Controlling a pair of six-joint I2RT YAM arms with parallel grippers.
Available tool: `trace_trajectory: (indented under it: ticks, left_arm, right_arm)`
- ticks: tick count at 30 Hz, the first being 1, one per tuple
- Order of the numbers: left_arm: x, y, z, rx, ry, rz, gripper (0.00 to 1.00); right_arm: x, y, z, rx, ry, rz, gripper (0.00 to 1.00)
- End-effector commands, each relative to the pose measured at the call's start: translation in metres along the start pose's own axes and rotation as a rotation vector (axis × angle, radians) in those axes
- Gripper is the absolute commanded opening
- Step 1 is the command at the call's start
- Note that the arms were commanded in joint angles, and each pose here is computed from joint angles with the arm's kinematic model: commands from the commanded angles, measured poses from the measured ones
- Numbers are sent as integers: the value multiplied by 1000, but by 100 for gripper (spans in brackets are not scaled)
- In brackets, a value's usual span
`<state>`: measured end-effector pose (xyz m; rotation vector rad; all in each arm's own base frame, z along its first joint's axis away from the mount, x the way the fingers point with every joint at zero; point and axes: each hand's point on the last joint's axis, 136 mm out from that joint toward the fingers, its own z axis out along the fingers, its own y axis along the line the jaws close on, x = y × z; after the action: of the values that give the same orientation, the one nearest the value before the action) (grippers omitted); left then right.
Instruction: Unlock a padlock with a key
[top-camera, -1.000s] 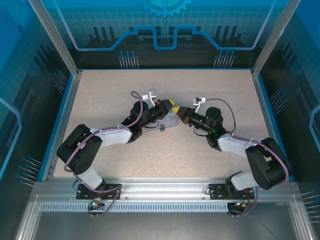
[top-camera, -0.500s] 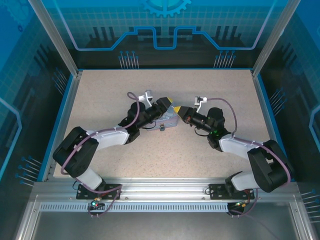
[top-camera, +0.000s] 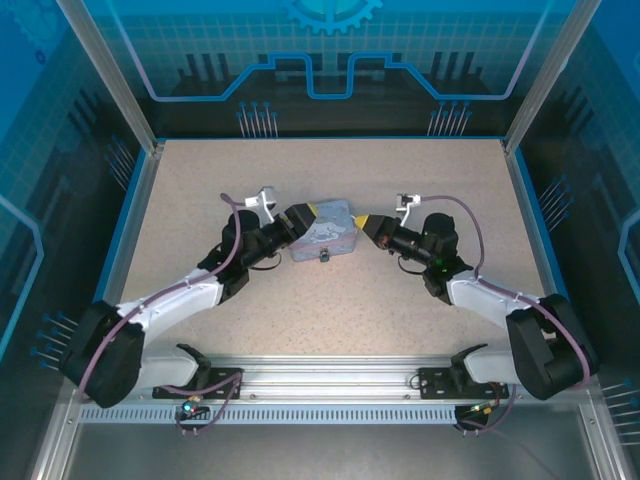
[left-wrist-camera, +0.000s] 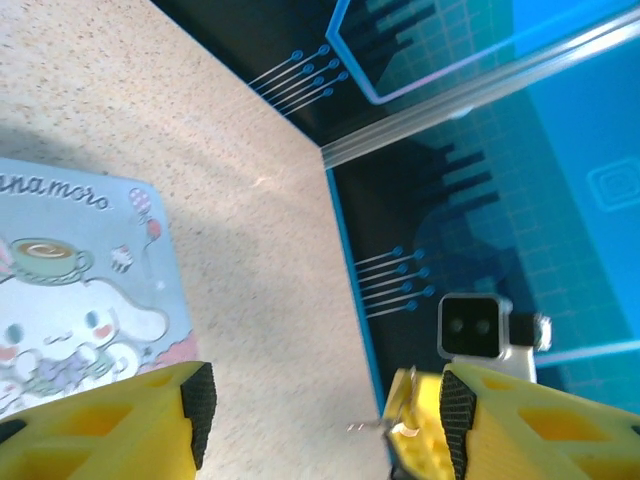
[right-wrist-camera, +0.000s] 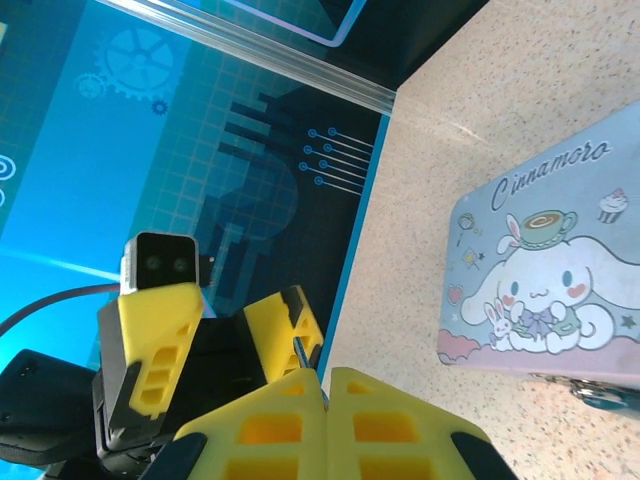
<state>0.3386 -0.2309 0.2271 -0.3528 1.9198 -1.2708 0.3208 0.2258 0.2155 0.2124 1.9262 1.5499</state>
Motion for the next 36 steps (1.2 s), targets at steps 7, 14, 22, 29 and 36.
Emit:
trace_trajectory:
  ticks: [7,14,22,29,36]
  left_arm:
    - [55,37,-25,-132,206,148,66]
    - [92,60,-21,-148,293,226,72]
    - [115,88,1,-160,315,314,76]
    - [113,115,24,-193,242,396,76]
    - [109,135,42,-221,181,463,75]
  right_arm:
    - [11,-20,-6,87,66,6,0]
    - [11,-26,-1,125,91,15,0]
    - [-7,-37,23,202,115,16,0]
    - [-21,-57,52,248,137,27,0]
    - [-24,-78,72,275,169,66,0]
